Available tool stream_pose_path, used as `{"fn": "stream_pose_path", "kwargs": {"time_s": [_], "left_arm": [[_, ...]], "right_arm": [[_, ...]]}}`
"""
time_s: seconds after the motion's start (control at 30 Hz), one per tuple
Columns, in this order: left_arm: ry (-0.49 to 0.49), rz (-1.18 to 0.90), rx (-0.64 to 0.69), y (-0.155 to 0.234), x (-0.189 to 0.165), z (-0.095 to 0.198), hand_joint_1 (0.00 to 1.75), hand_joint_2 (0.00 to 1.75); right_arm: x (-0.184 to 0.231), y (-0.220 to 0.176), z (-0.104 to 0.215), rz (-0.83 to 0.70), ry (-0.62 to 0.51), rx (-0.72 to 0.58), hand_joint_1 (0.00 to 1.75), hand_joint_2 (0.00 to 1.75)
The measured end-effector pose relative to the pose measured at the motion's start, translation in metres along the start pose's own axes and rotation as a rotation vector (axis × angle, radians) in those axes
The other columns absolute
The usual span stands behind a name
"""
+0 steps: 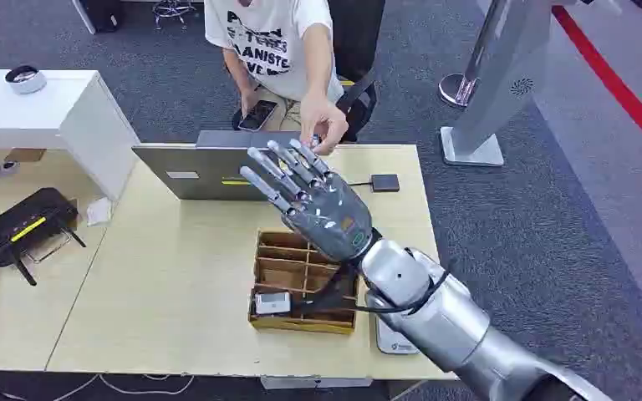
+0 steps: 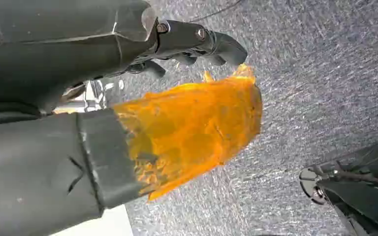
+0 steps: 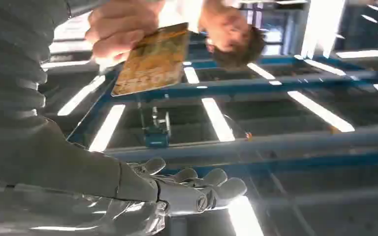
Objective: Pass the card to the sensor for recognition and then transmit it.
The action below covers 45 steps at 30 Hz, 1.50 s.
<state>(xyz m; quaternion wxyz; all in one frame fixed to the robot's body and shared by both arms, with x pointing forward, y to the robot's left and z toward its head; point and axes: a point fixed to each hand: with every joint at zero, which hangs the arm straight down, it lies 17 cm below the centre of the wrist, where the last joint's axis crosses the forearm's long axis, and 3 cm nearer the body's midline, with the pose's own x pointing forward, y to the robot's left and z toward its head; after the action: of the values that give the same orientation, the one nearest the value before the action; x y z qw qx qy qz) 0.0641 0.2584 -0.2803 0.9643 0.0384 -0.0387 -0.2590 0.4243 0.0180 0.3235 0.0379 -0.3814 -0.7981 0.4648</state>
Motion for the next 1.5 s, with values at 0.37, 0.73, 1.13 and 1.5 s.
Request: {"fn": "stream_pose_path", "kwargs": {"time_s": [0.37, 0.73, 1.13, 1.5], "left_arm": [[-0.005, -0.017, 0.008, 0.005, 0.003, 0.000, 0.00, 0.00], [-0.004, -0.028, 0.010, 0.007, 0.002, 0.000, 0.00, 0.00], [-0.001, -0.025, 0.010, 0.007, 0.001, 0.000, 0.00, 0.00], [-0.001, -0.024, 0.010, 0.007, 0.001, 0.000, 0.00, 0.00]], "right_arm": [[-0.042, 0.030, -0.003, 0.097, 0.023, 0.101, 0.00, 1.75], [-0.081, 0.042, 0.001, 0.123, 0.104, 0.148, 1.75, 1.75], [-0.089, 0.057, 0.012, 0.118, 0.128, 0.187, 1.75, 1.75], [-0.089, 0.062, 0.018, 0.107, 0.137, 0.199, 1.75, 1.75]]}}
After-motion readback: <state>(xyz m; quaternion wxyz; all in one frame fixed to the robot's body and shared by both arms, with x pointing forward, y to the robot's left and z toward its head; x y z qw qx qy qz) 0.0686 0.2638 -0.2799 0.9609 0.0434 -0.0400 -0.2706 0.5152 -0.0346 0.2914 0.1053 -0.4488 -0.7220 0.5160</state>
